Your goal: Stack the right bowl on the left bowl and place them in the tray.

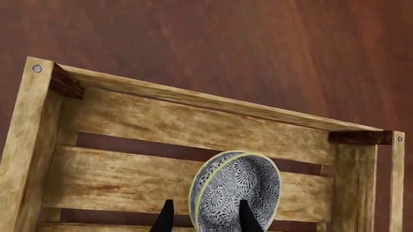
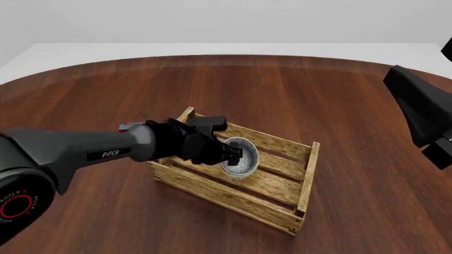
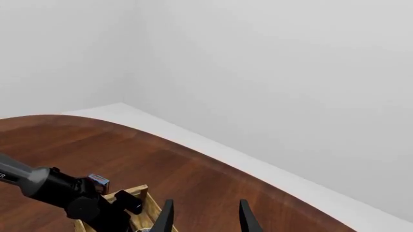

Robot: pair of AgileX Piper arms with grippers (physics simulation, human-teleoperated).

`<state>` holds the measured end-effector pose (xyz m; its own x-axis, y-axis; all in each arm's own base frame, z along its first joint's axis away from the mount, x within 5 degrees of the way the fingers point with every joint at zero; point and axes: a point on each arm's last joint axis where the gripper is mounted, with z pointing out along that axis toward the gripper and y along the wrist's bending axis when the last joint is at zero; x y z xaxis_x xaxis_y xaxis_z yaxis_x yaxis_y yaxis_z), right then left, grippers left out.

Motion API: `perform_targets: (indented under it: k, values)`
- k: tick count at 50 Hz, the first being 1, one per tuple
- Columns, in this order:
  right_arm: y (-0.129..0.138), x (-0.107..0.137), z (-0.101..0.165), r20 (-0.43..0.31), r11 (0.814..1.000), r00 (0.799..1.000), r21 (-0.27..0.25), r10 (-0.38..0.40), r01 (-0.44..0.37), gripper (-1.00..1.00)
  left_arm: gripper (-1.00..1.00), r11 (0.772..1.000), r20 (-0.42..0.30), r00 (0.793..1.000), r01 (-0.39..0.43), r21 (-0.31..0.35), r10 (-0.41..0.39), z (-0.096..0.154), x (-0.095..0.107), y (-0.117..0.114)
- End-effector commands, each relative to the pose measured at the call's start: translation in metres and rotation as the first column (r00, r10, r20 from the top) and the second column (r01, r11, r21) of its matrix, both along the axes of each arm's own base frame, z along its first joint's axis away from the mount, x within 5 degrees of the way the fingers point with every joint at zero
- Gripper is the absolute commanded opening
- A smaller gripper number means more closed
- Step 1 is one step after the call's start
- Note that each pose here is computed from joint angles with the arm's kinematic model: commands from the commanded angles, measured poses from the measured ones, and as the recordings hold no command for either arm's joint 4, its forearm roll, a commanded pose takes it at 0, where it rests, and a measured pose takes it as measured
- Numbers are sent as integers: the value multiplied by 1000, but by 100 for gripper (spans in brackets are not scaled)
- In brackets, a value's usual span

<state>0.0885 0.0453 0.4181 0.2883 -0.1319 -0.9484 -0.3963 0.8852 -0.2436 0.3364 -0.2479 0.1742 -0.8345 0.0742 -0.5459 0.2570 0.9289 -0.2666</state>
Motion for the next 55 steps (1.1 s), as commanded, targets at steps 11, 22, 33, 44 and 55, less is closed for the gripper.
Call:
perform_targets:
  k: [11,22,33,44,55]
  values:
    - [1,1,-1,-2,1000,1000,-6,4,-4,100,100,999,76,997,23,-48,-19,54,-36,18]
    - [2,2,-2,-3,1000,1000,-11,3,-3,100,100,996,141,990,0,-84,12,72,-60,52]
    - [3,6,-4,-9,1000,1000,-19,-6,6,100,100,988,237,969,-26,-155,63,87,-103,95]
    - [4,11,-6,-16,1000,1000,-27,-13,13,100,100,960,369,918,-40,-276,144,102,-157,139]
    - [9,19,-11,-31,999,999,-47,-11,10,100,100,949,549,797,-93,-301,253,123,-201,192]
